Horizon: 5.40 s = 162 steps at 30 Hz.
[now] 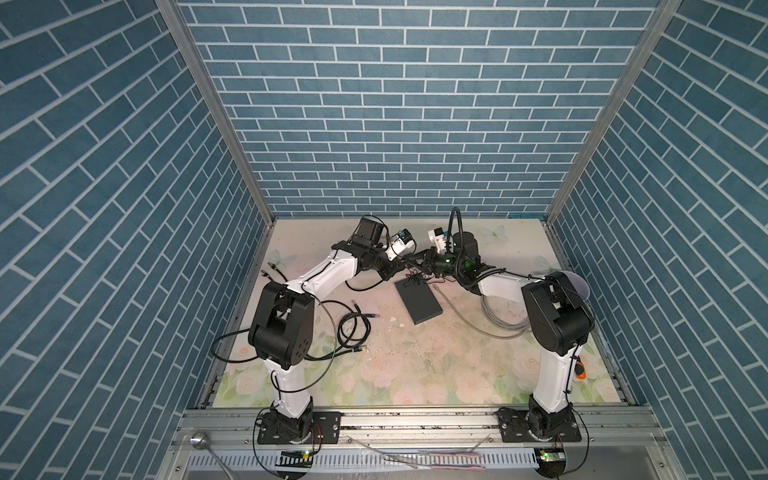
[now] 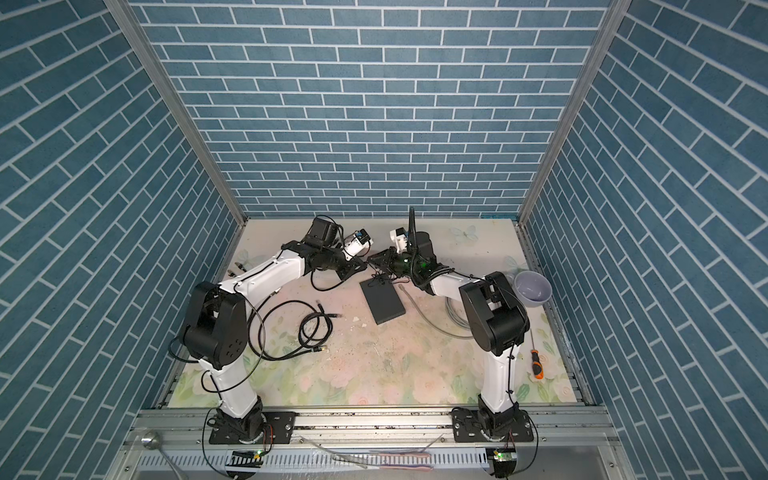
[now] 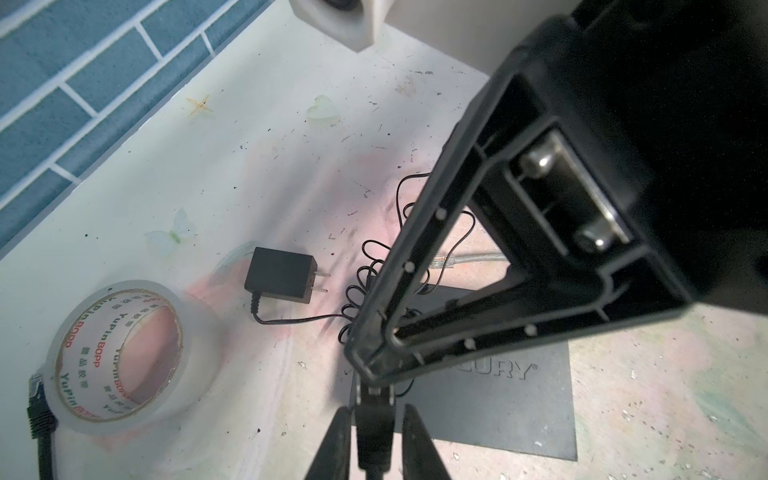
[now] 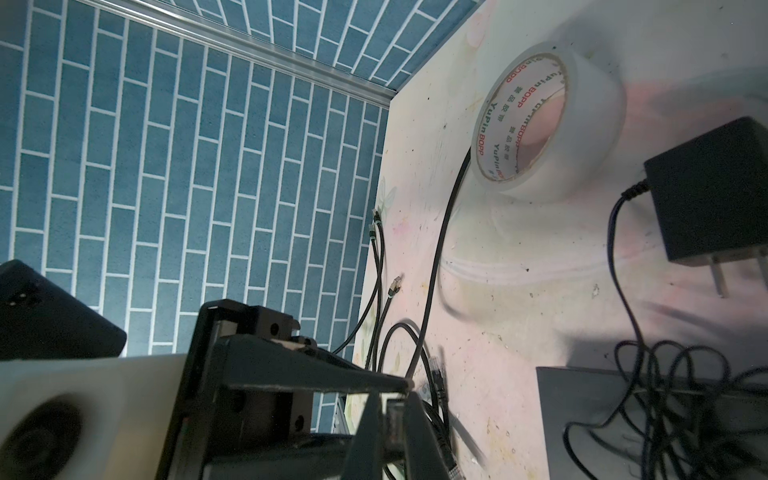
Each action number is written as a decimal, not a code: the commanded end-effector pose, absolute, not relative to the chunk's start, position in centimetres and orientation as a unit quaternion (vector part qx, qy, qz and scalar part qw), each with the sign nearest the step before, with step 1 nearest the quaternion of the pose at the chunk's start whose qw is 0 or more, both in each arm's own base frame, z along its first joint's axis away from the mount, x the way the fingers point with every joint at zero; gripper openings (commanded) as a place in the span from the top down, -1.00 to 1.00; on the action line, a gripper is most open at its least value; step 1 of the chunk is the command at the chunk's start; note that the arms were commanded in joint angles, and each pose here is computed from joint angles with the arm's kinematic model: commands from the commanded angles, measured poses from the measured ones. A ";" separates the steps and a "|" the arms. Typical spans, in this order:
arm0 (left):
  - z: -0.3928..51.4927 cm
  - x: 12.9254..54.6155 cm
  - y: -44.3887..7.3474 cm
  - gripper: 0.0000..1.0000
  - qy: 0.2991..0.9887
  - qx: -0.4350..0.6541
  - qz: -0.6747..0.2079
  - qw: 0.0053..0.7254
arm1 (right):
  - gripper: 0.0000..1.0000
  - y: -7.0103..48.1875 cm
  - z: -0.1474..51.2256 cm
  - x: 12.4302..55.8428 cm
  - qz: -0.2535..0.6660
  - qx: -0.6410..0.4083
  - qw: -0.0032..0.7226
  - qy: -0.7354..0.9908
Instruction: Insert the plug into the switch port
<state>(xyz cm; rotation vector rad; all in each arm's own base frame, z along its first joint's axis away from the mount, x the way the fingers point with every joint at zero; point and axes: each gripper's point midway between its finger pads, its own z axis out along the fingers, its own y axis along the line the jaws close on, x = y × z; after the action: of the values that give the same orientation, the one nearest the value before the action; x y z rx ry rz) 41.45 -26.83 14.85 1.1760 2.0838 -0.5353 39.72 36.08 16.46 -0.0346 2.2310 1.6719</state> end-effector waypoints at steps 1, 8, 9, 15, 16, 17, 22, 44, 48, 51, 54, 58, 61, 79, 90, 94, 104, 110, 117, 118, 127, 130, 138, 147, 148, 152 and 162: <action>15.3 42.0 -27.1 0.57 0.796 0.450 -0.208 0.346 | 0.94 36.6 17.2 40.0 0.604 -0.012 0.173 0.778; 15.3 42.0 -27.2 0.76 0.795 0.451 -0.210 0.348 | 0.95 36.8 17.1 39.8 0.605 -0.013 0.171 0.778; 15.3 42.0 -27.1 0.78 0.795 0.451 -0.209 0.348 | 0.95 36.8 17.2 39.9 0.605 -0.013 0.172 0.777; 14.7 41.6 -26.7 0.91 0.794 0.468 -0.199 0.333 | 0.68 36.4 16.9 39.7 0.599 -0.013 0.173 0.782; 14.4 41.5 -26.4 0.91 0.794 0.476 -0.192 0.324 | 0.54 35.9 16.5 39.8 0.590 -0.011 0.177 0.788; 14.0 41.4 -26.0 0.91 0.795 0.487 -0.184 0.311 | 0.41 35.2 16.0 39.9 0.578 -0.007 0.181 0.796; 11.1 40.5 -23.3 0.92 0.804 0.523 -0.145 0.243 | 0.21 30.9 13.8 40.4 0.518 0.019 0.202 0.831; 2.3 37.8 -20.6 0.91 0.840 0.519 -0.106 0.117 | -0.28 28.0 7.9 39.2 0.345 -0.067 0.215 0.911; 1.5 38.2 -20.7 0.91 0.844 0.519 -0.079 0.109 | -0.30 29.1 7.6 39.1 0.350 -0.089 0.212 0.908; 1.5 38.6 -20.9 0.90 0.846 0.517 -0.068 0.116 | -0.30 29.4 6.9 39.0 0.341 -0.097 0.206 0.912; 2.2 38.9 -21.6 0.90 0.844 0.512 -0.078 0.136 | -0.30 29.8 6.5 38.9 0.340 -0.105 0.203 0.912; 2.8 39.4 -22.2 0.90 0.844 0.508 -0.083 0.152 | -0.30 30.2 6.7 39.0 0.341 -0.110 0.205 0.911; 3.4 39.6 -22.4 0.90 0.843 0.506 -0.085 0.162 | -0.30 30.3 6.7 39.1 0.339 -0.111 0.203 0.912; 6.3 40.3 -25.0 0.90 0.836 0.500 -0.071 0.213 | -0.29 30.9 5.0 38.5 0.324 -0.143 0.164 0.921; 5.8 40.3 -25.5 0.90 0.828 0.518 -0.071 0.202 | -0.29 32.0 5.0 38.7 0.342 -0.157 0.149 0.915; 5.3 40.5 -26.0 0.89 0.825 0.522 -0.068 0.205 | -0.29 32.3 4.6 38.4 0.347 -0.167 0.136 0.913; 3.9 40.4 -26.0 0.89 0.823 0.532 -0.065 0.189 | -0.28 32.0 3.4 38.5 0.327 -0.172 0.124 0.921; 5.4 40.4 -27.1 0.89 0.809 0.538 -0.084 0.221 | -0.28 33.2 3.8 38.0 0.358 -0.200 0.108 0.906; 5.7 40.3 -28.1 0.90 0.798 0.547 -0.099 0.231 | -0.25 34.3 4.2 36.7 0.396 -0.234 0.075 0.885; 5.8 40.3 -28.3 0.91 0.796 0.549 -0.102 0.233 | -0.25 34.6 4.4 36.4 0.402 -0.240 0.072 0.881; 6.4 40.4 -29.5 0.95 0.784 0.551 -0.114 0.261 | -0.21 35.7 4.7 32.8 0.423 -0.294 0.031 0.857; 6.6 40.4 -30.4 0.96 0.777 0.555 -0.119 0.273 | -0.18 36.7 5.2 31.5 0.441 -0.313 0.021 0.841; 7.9 39.7 -32.4 0.97 0.744 0.567 -0.166 0.311 | -0.13 37.8 4.4 29.9 0.464 -0.326 -0.006 0.823; 8.9 38.8 -34.1 0.99 0.709 0.596 -0.193 0.325 | -0.10 38.6 4.7 28.7 0.443 -0.369 -0.023 0.816; 9.0 38.7 -34.1 0.99 0.706 0.599 -0.190 0.327 | -0.10 38.5 4.5 28.6 0.437 -0.374 -0.028 0.817; 9.5 38.7 -34.4 1.00 0.698 0.606 -0.187 0.333 | -0.07 38.6 4.3 27.9 0.437 -0.385 -0.037 0.812; 9.9 38.9 -35.7 0.97 0.695 0.600 -0.194 0.346 | -0.04 39.4 4.9 26.9 0.443 -0.402 -0.035 0.800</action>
<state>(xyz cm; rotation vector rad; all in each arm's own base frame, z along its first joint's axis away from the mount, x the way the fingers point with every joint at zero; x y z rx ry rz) 38.06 -24.35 2.69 1.5596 2.2987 -0.2061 36.99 32.19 3.79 -0.9509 2.6793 0.9866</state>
